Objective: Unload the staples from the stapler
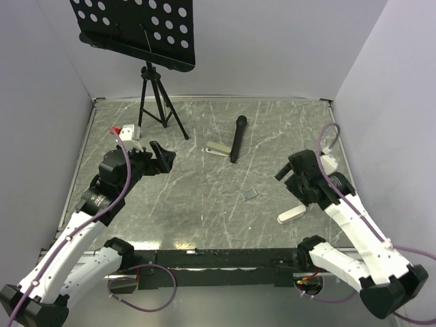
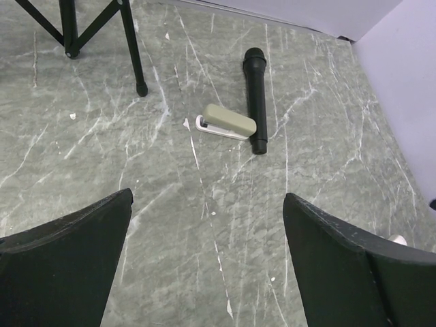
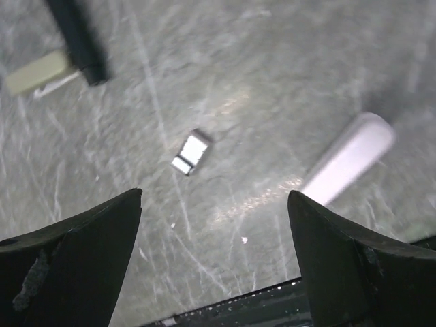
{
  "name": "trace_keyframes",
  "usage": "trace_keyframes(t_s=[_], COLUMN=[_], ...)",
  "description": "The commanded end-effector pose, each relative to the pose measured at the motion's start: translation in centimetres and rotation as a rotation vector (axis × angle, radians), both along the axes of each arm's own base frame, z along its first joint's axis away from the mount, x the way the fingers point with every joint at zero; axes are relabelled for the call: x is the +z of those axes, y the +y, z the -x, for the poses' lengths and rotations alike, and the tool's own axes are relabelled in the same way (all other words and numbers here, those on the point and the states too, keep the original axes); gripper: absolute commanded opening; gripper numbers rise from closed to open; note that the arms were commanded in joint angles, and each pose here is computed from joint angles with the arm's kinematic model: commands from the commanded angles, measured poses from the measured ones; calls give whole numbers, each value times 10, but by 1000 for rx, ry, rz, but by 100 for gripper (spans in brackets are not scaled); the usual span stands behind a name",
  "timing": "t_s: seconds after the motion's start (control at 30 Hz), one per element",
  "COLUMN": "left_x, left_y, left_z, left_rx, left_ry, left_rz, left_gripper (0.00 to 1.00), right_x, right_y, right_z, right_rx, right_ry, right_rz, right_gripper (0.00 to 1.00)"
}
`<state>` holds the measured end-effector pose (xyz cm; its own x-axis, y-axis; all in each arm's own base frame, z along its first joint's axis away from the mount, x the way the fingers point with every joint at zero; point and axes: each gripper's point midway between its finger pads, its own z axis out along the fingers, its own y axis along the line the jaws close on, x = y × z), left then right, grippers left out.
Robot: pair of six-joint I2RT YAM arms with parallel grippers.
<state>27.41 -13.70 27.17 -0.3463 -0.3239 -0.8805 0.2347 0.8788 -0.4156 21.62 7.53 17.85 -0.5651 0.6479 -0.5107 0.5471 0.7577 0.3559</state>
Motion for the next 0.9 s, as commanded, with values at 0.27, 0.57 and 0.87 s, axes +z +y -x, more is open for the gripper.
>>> trace_keyframes(t_s=[0.27, 0.57, 0.87], left_x=[9, -17, -7], left_y=[-5, 0, -1], left_z=[-4, -10, -3], left_rx=[-12, 20, -1], left_ry=[-16, 130, 67], left_rz=[17, -80, -41], left_gripper=[95, 96, 96], right_x=[-49, -98, -118], right_y=[-64, -83, -100], right_z=[35, 44, 45], right_rx=[-300, -382, -489], right_ry=[122, 402, 473], right_rz=[106, 123, 174], right_gripper=[91, 89, 89])
